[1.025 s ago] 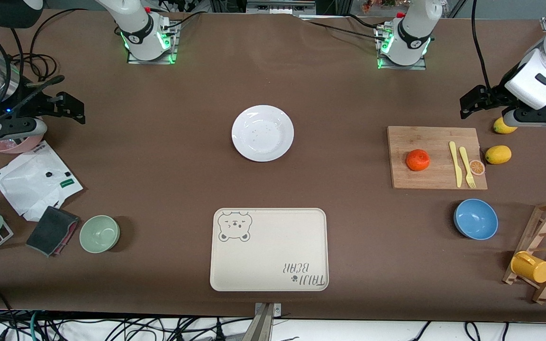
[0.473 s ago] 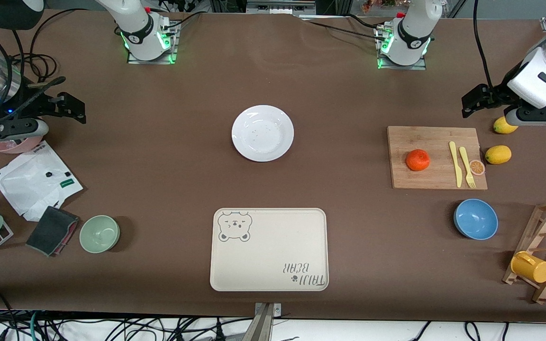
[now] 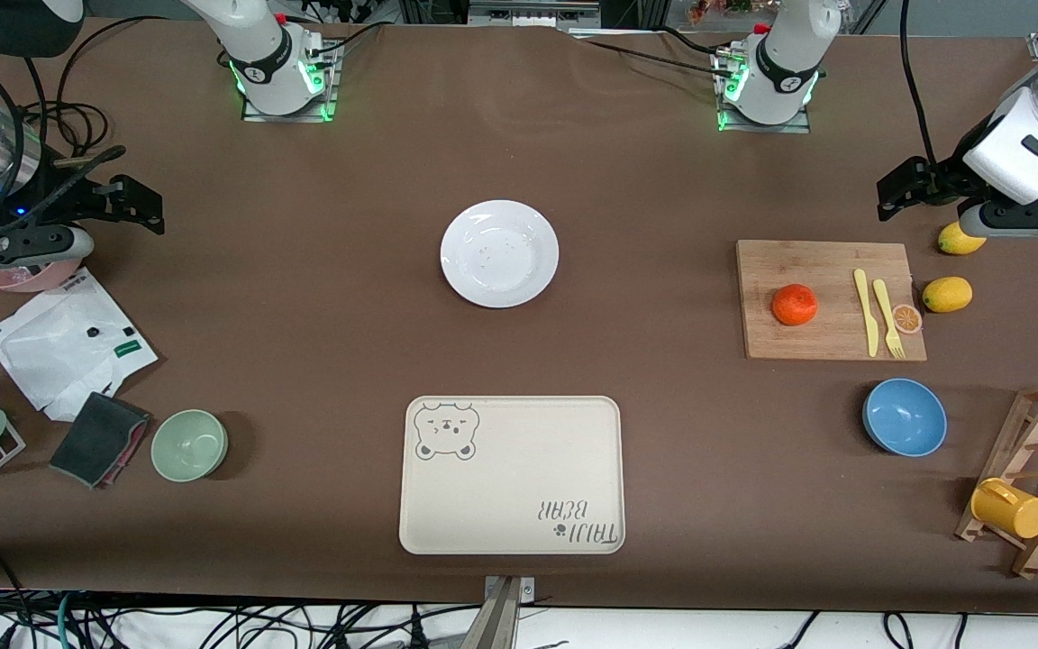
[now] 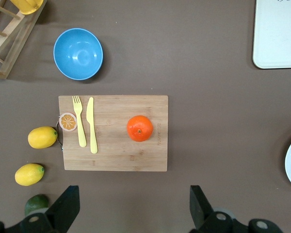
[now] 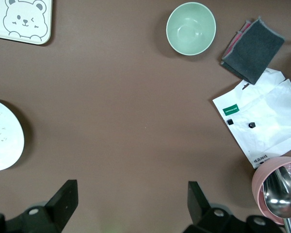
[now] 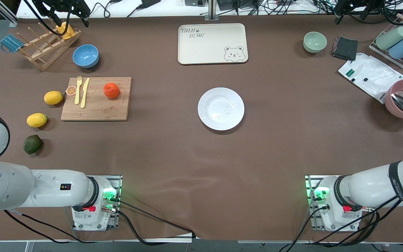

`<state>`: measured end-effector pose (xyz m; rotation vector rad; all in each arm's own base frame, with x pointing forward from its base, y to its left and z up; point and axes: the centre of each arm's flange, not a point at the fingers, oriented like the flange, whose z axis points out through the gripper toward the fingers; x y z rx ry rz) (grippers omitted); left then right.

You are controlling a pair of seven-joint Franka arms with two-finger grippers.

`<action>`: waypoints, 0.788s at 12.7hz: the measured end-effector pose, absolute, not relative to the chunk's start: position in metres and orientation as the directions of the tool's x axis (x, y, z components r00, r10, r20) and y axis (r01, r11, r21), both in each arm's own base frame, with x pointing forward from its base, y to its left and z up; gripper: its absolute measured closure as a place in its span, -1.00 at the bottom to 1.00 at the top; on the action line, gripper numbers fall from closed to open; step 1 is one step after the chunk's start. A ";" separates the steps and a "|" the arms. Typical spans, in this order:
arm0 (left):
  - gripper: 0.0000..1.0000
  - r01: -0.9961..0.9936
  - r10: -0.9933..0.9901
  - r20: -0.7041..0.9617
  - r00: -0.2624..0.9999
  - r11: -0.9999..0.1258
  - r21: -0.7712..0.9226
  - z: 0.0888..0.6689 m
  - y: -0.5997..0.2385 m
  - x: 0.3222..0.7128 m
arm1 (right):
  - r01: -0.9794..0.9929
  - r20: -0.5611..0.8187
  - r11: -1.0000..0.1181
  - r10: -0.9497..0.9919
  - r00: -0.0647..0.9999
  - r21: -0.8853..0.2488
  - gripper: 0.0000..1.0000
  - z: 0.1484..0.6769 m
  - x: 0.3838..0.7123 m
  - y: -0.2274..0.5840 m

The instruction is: Place orange and plate with both arms

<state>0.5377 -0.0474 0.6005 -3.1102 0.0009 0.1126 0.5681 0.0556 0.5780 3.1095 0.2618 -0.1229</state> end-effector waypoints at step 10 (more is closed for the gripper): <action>-1.00 -0.011 -0.005 -0.169 0.986 -0.999 -0.030 0.555 -0.050 0.555 | 0.167 -0.082 -0.986 0.166 0.983 0.012 -1.00 0.578 0.568 0.056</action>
